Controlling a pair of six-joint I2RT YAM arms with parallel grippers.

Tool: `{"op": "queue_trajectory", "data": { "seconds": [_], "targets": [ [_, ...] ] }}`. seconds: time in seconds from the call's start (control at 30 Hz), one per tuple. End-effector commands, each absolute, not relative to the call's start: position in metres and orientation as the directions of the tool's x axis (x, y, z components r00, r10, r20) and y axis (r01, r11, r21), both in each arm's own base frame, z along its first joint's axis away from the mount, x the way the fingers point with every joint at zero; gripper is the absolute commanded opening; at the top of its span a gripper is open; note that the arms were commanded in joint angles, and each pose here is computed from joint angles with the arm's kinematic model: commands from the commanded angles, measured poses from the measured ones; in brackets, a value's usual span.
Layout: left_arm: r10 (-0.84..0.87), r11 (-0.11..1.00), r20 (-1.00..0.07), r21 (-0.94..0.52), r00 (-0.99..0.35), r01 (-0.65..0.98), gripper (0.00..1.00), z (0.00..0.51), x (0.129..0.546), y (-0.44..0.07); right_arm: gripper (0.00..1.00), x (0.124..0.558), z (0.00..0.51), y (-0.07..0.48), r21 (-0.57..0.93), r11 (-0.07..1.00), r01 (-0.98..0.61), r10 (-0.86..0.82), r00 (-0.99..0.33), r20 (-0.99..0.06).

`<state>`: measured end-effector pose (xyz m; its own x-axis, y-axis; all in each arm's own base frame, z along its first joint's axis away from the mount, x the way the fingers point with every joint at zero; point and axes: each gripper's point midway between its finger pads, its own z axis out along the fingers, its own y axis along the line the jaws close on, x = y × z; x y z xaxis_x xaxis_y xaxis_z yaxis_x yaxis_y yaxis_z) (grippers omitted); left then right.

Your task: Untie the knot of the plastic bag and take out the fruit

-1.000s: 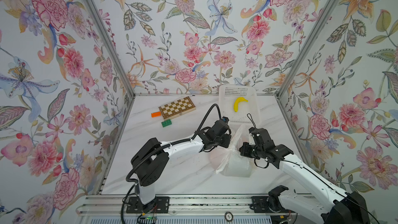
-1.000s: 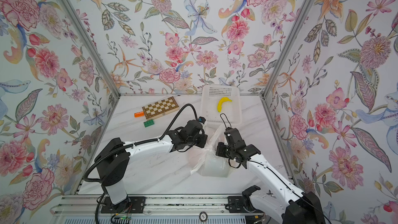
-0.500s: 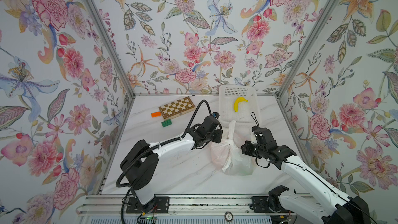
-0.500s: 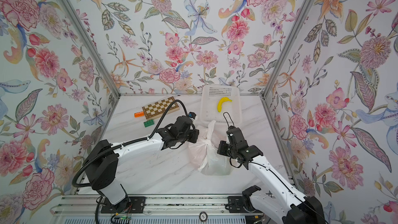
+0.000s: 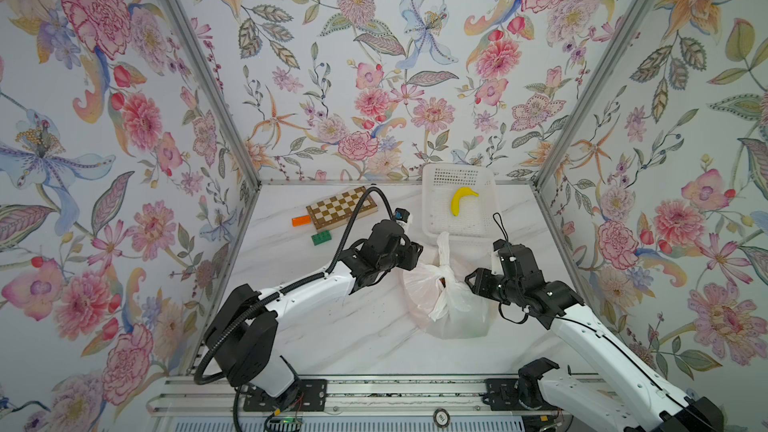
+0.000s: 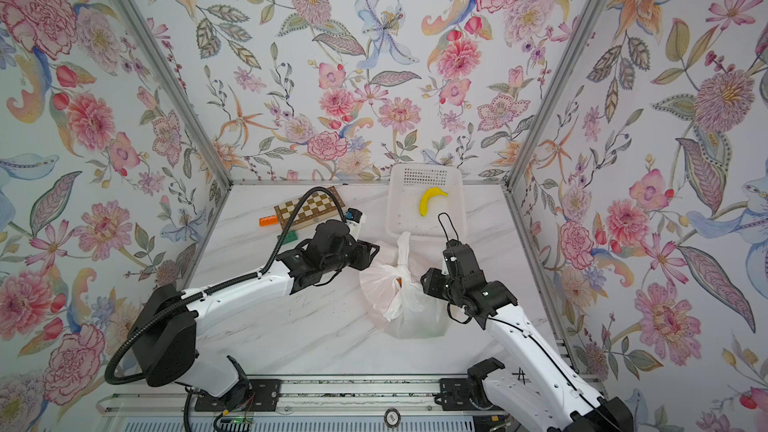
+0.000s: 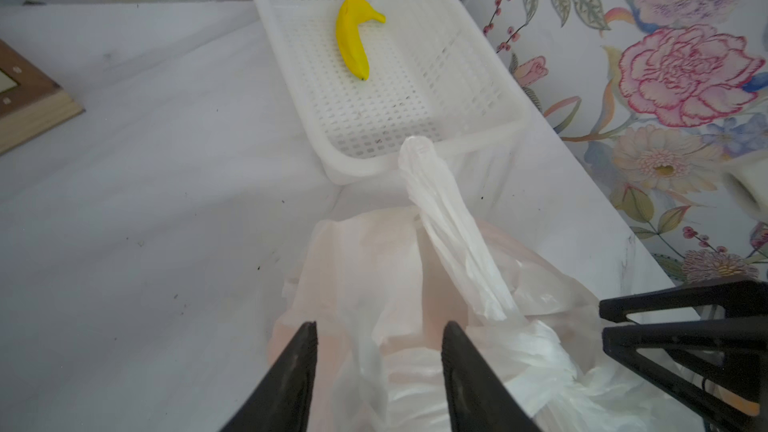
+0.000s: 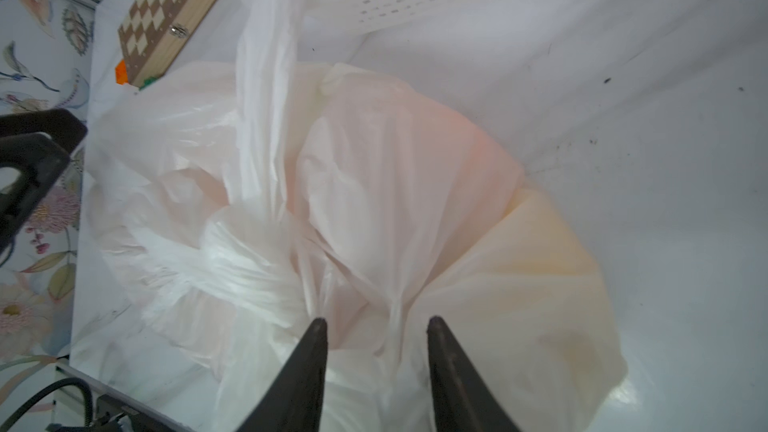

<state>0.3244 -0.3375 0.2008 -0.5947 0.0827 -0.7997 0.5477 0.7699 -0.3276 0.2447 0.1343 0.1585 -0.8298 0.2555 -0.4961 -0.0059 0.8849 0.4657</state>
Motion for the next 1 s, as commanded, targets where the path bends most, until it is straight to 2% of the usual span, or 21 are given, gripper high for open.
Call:
{"op": "queue_trajectory", "data": {
  "seconds": [0.0,0.23,0.5,0.63,0.73,0.83,0.97],
  "targets": [
    [0.131,0.645,-0.893,-0.253,-0.430,0.721,0.57,0.242,0.310,-0.353,0.44,0.239,0.186,0.146,0.499,0.864,-0.071,0.225,-0.832,-0.507],
    [0.400,0.430,-0.887,-0.042,-0.231,0.902,0.67,0.234,0.271,-0.377,0.45,0.219,0.174,0.162,0.451,0.886,-0.110,0.094,-0.909,-0.405],
    [0.527,0.328,-0.830,0.002,-0.181,0.945,0.79,0.197,0.263,-0.397,0.48,0.212,0.137,0.164,0.402,0.910,-0.102,0.037,-0.945,-0.324],
    [0.606,0.339,-0.767,0.008,-0.212,0.941,0.86,0.171,0.268,-0.400,0.40,0.214,0.127,0.167,0.404,0.909,-0.102,0.032,-0.950,-0.310],
    [0.650,0.322,-0.728,0.002,-0.219,0.947,0.88,0.156,0.267,-0.402,0.26,0.217,0.124,0.167,0.401,0.911,-0.095,0.040,-0.948,-0.314],
    [0.657,0.328,-0.716,-0.010,-0.236,0.945,0.81,0.146,0.267,-0.402,0.15,0.219,0.124,0.167,0.403,0.910,-0.094,0.047,-0.944,-0.326],
    [0.632,0.413,-0.718,-0.007,-0.293,0.911,0.60,0.146,0.281,-0.402,0.08,0.222,0.125,0.165,0.396,0.915,-0.081,0.064,-0.938,-0.342]
  ]
}}
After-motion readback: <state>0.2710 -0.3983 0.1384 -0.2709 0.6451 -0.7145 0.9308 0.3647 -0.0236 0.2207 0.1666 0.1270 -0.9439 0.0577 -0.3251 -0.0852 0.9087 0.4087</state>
